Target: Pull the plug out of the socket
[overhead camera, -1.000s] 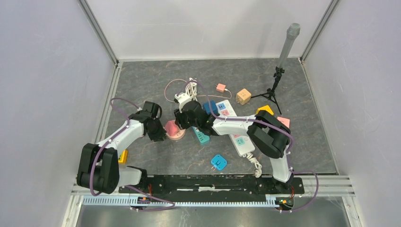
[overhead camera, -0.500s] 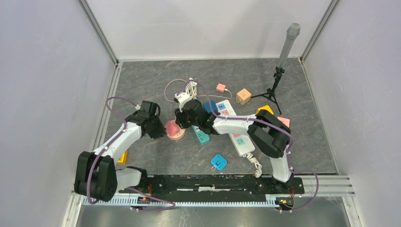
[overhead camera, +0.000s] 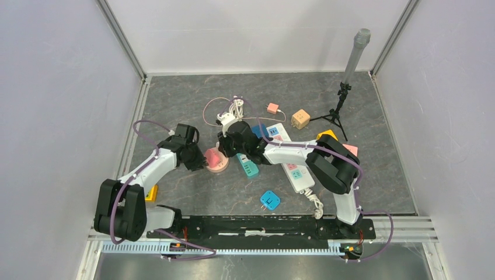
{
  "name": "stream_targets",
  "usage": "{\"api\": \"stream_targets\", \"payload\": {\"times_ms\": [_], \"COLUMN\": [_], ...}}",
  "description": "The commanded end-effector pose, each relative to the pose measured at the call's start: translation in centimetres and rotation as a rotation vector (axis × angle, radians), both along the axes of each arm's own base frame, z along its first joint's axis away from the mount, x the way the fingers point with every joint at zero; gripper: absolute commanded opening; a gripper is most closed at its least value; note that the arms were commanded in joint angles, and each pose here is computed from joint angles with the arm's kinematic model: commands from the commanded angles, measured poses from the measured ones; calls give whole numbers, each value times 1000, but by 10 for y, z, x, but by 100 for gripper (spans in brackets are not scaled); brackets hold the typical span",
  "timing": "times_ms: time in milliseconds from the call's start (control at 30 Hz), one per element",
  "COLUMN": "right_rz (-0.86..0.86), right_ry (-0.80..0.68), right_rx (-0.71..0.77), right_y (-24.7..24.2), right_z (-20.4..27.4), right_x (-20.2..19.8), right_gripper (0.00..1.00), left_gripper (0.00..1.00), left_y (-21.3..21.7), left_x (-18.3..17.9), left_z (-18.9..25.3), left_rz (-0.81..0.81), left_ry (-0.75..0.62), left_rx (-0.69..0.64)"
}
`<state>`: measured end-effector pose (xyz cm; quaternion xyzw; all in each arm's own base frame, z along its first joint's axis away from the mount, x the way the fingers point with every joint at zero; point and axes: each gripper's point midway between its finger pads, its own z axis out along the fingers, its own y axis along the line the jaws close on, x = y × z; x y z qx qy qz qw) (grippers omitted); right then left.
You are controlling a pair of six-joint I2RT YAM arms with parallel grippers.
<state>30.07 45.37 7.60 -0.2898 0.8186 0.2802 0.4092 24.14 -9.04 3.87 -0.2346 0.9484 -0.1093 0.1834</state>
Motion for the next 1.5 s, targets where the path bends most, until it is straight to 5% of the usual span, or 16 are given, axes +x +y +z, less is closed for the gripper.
{"api": "stream_targets", "payload": {"times_ms": [0, 100, 200, 433, 700, 1000, 1233, 1467], "right_rz": [81, 96, 40, 150, 94, 22, -27, -35], "right_ry": [-54, -100, -120, 57, -54, 45, 92, 108], "right_rx": [78, 59, 44, 272, 7, -21, -30, -5], "right_y": [20, 19, 12, 23, 8, -5, -13, -11], "right_z": [34, 38, 44, 56, 5, -1, -13, -12], "right_x": [-2, 2, 15, 5, 6, 6, 2, 0], "right_gripper": [21, 1, 0, 0, 0, 0, 1, 3], "left_gripper": [29, 28, 28, 28, 27, 30, 52, 82], "left_y": [10, 14, 19, 24, 24, 9, -19, -30], "left_x": [-7, -14, -18, -18, -18, 6, 27, 26], "left_z": [-20, -26, -29, -27, -27, 10, 64, 59], "left_rz": [59, 76, 87, 89, 89, 60, -23, -49], "left_ry": [41, 65, 74, 70, 73, -31, -165, -157], "left_rx": [51, 68, 87, 115, 118, 46, -98, -144]}}
